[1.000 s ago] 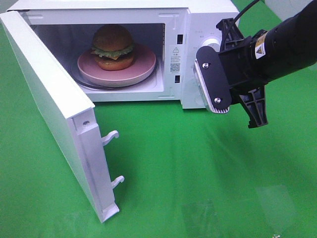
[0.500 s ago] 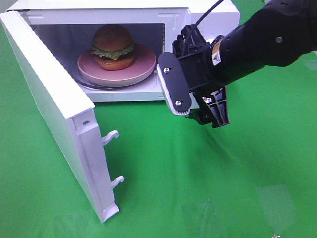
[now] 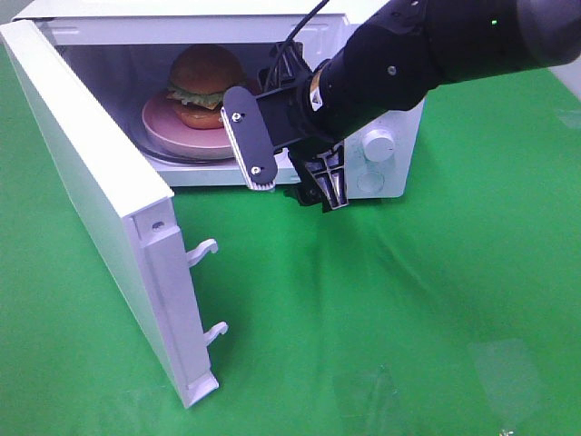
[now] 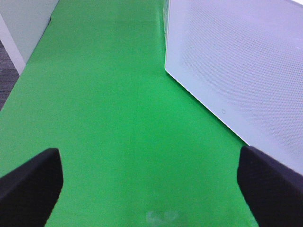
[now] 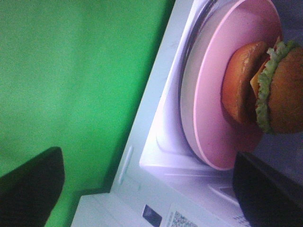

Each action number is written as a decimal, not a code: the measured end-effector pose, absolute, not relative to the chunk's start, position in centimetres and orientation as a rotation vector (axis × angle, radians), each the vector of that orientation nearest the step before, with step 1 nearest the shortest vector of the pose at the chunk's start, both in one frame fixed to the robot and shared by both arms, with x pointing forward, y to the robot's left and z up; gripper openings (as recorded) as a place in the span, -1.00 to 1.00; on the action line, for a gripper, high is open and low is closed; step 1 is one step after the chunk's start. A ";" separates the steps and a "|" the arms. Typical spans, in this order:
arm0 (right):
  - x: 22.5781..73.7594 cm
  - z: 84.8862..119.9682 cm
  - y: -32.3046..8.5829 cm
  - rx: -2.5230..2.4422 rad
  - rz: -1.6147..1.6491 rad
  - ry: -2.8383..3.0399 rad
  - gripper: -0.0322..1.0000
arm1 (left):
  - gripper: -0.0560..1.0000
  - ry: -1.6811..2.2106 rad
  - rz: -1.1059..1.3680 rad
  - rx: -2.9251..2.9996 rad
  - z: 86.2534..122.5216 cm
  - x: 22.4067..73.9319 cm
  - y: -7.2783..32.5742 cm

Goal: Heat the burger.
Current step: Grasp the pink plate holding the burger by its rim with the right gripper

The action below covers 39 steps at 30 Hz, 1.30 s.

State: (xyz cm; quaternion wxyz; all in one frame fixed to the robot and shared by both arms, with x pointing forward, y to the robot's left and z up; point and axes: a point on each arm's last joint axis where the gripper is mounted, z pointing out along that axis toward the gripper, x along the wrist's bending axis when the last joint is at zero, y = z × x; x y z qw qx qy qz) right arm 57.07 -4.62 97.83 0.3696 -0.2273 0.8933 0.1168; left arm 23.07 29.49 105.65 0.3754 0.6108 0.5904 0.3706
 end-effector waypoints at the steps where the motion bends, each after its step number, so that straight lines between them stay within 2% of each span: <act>1: 57.1 97.8 -4.6 -0.583 0.300 2.292 0.85 | 0.88 1.511 0.948 1.563 105.6 23.1 29.5; 13: 61.0 95.3 -1.7 -0.574 0.305 2.279 0.82 | 0.88 1.511 0.948 1.563 105.6 23.1 29.5; 26: 65.2 93.7 -0.9 -0.468 0.323 2.265 0.80 | 0.88 1.511 0.948 1.563 105.6 23.1 29.5; 39: 67.1 92.0 0.2 -0.432 0.346 2.255 0.77 | 0.88 1.521 0.978 1.570 105.6 23.1 29.7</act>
